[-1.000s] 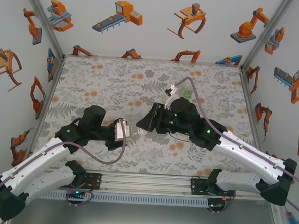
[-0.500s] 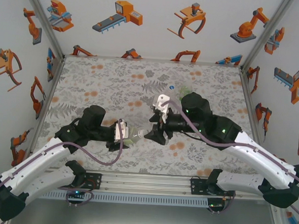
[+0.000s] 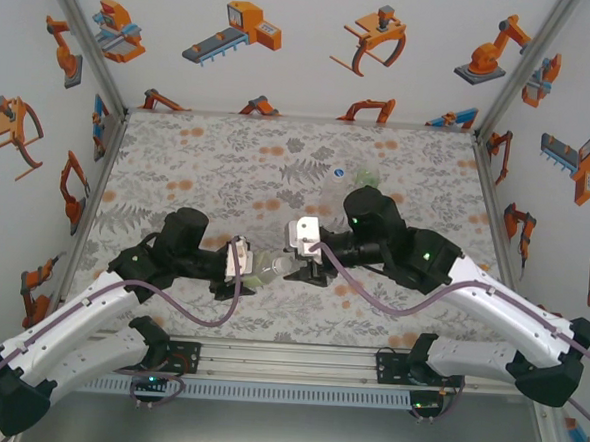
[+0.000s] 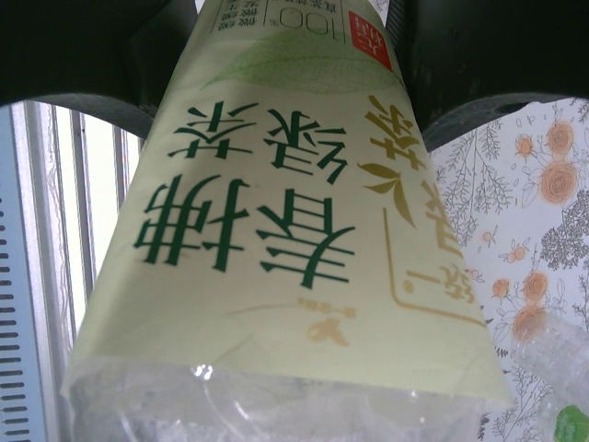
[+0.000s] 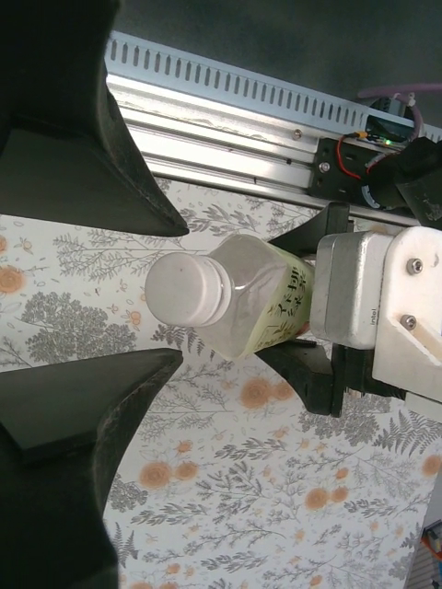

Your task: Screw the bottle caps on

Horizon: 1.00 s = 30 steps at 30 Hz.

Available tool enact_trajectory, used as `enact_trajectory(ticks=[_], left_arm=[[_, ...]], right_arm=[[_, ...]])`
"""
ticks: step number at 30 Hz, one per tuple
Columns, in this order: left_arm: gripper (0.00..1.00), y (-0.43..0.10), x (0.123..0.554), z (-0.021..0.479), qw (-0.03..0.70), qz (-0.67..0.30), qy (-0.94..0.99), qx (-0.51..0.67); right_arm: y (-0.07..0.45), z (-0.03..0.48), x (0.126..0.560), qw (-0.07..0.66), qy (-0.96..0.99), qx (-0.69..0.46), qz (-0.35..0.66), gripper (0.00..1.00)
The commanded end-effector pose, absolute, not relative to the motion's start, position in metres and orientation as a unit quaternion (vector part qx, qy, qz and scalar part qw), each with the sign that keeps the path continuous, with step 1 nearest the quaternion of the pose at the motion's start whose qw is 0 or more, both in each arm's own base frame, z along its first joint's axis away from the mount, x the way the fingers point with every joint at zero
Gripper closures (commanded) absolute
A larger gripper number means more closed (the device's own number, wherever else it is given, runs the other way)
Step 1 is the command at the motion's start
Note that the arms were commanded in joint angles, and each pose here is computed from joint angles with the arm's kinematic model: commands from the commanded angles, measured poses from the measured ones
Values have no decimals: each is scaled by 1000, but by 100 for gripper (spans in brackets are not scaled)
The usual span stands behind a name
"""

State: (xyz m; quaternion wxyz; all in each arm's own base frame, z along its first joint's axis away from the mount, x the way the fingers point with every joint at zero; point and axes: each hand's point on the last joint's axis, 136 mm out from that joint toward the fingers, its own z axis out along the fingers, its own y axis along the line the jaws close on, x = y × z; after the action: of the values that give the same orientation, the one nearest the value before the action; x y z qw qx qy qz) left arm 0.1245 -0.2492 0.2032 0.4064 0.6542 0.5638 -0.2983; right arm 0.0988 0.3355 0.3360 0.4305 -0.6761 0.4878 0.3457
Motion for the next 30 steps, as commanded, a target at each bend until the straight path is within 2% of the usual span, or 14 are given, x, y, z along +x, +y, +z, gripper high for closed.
enact_trajectory(ticks=[1, 8, 12, 16, 20, 23, 27, 30], left_arm=[[100, -254, 122, 222, 426, -308, 536, 661], [100, -254, 122, 222, 426, -307, 538, 660], [100, -253, 124, 222, 428, -302, 540, 659], [100, -251, 129, 220, 430, -287, 550, 656], [100, -250, 135, 219, 435, -271, 559, 652], [100, -249, 138, 218, 434, -266, 563, 650], [100, -250, 138, 218, 431, -270, 563, 651], [100, -251, 138, 218, 428, -273, 563, 652]], right_arm=[[340, 341, 95, 442, 460, -685, 353, 54], [341, 337, 95, 434, 467, -685, 354, 65], [342, 336, 107, 432, 528, -635, 363, 77], [342, 332, 133, 420, 654, -486, 399, 86], [319, 310, 174, 382, 797, -235, 404, 84], [305, 286, 185, 312, 848, -49, 426, 85], [309, 279, 190, 259, 843, 73, 466, 90], [309, 280, 193, 240, 842, 114, 470, 93]])
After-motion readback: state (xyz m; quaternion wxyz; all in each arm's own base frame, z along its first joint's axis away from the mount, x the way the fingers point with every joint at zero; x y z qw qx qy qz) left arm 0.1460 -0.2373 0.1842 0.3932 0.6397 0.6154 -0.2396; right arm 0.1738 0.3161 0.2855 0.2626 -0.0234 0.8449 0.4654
